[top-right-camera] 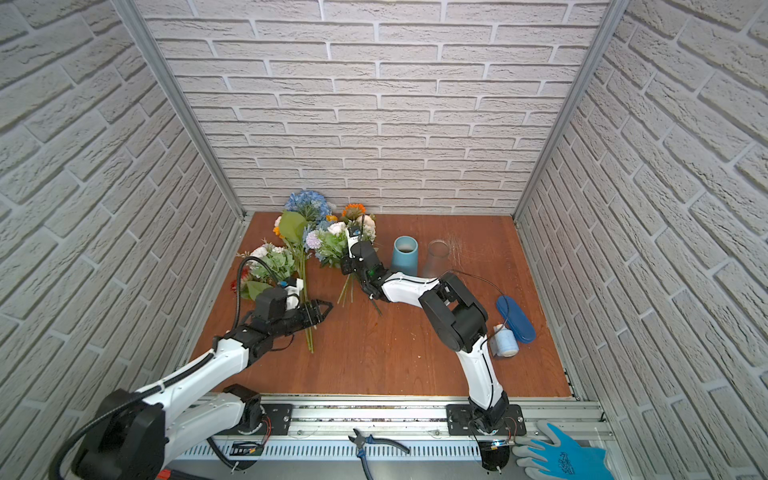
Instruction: Arrange the flowers into the vase
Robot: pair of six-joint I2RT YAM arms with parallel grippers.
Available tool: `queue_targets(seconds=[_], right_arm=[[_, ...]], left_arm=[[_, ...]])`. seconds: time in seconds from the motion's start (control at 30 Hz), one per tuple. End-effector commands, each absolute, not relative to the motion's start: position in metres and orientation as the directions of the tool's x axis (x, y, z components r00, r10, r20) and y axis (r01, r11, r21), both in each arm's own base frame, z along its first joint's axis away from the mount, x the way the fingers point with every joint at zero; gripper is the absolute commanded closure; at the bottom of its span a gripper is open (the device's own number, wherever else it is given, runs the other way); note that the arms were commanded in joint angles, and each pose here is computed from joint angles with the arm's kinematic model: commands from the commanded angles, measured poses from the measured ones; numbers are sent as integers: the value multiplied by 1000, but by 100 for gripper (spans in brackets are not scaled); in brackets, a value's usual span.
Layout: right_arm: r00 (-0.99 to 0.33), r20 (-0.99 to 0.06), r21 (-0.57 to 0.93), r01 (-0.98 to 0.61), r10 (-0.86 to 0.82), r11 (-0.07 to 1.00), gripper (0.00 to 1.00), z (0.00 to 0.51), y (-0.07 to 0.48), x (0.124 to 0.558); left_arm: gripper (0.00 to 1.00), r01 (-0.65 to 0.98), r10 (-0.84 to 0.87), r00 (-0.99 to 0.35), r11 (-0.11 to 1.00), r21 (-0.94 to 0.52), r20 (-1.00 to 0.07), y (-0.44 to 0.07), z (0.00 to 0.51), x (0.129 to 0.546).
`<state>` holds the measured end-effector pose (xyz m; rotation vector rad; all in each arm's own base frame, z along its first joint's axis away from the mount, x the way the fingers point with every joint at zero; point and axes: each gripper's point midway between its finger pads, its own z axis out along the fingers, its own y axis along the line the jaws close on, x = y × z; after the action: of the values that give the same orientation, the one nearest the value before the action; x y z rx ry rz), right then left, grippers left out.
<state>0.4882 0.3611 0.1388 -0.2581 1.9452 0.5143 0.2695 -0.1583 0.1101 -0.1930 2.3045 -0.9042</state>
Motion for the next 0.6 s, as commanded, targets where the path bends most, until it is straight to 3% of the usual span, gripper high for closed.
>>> queue_targets(seconds=[0.0,0.03,0.13,0.37,0.57], right_arm=[[-370,-923,285,-463,109,840,59,188,366,476],[-385,-917,292,-465,106,836,51,189,364,470],[-434,-895,323,-459,108,828,43,205,354,451],[-650,-753,404,-339,98,850,43,174,334,415],[-718,-685,438,-272,123,857,46,137,345,412]], left_arm=[[17,119,-376,-744,739,-663,-552,-152,134,274],[17,122,-382,-732,740,-661,-563,-149,139,276],[18,116,-403,-702,748,-653,-587,-142,144,286],[23,124,-425,-685,733,-669,-592,-149,134,320],[19,190,-430,-651,705,-683,-626,-167,143,369]])
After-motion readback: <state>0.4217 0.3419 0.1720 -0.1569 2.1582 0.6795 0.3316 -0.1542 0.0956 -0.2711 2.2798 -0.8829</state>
